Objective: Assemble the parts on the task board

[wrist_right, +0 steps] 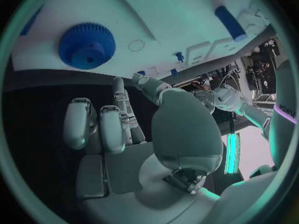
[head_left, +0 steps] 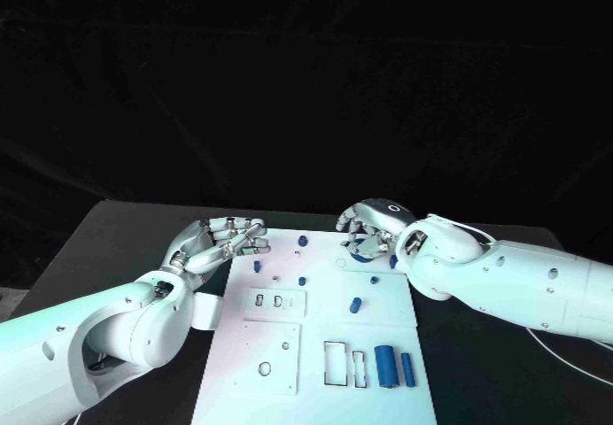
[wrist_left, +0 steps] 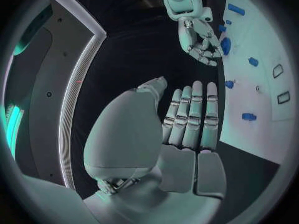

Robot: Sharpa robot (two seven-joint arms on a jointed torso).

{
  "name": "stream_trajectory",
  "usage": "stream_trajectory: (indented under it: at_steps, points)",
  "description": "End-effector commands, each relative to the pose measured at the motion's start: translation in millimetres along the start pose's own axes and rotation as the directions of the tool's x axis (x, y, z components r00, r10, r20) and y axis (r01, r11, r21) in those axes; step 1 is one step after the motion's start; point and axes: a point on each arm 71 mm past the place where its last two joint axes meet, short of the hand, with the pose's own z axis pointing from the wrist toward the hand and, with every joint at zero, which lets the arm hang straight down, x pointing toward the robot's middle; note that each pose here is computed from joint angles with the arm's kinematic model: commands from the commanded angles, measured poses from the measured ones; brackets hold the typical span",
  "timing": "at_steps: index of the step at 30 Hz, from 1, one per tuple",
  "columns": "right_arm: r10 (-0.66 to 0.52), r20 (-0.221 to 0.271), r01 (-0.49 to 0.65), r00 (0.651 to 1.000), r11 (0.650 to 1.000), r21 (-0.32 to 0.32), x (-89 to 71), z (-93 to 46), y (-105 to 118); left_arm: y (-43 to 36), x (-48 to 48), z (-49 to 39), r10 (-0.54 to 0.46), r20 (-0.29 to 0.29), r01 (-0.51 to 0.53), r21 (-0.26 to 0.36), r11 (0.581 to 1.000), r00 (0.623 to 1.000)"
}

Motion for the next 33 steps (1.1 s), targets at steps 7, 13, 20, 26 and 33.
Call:
stream_trajectory:
  at_steps: [7,13,20,26,33]
  points:
    - [0.221,-0.138,-0.194,0.965,0.963,0.186,-3.3,-27.7,-35,-0.8,0.8,0.4,-0.019,-0.017,0.019,0.003,1.000,1.000]
    - [0.224,-0.154,-0.188,0.962,0.958,0.217,-3.1,-31.6,-46,-0.5,0.8,0.6,-0.020,-0.018,0.020,0.002,1.000,1.000]
    - [0.212,-0.158,-0.175,0.964,0.960,0.216,2.5,-26.9,-47,-0.1,0.6,1.1,-0.021,-0.019,0.021,0.001,1.000,1.000]
    - [0.208,-0.159,-0.173,0.965,0.962,0.212,7.9,-21.6,-44,0.0,0.2,1.3,-0.021,-0.019,0.021,0.000,1.000,1.000]
    - [0.205,-0.157,-0.169,0.966,0.961,0.218,10.8,-18.1,-45,0.2,-0.2,1.3,-0.021,-0.018,0.021,-0.001,1.000,1.000]
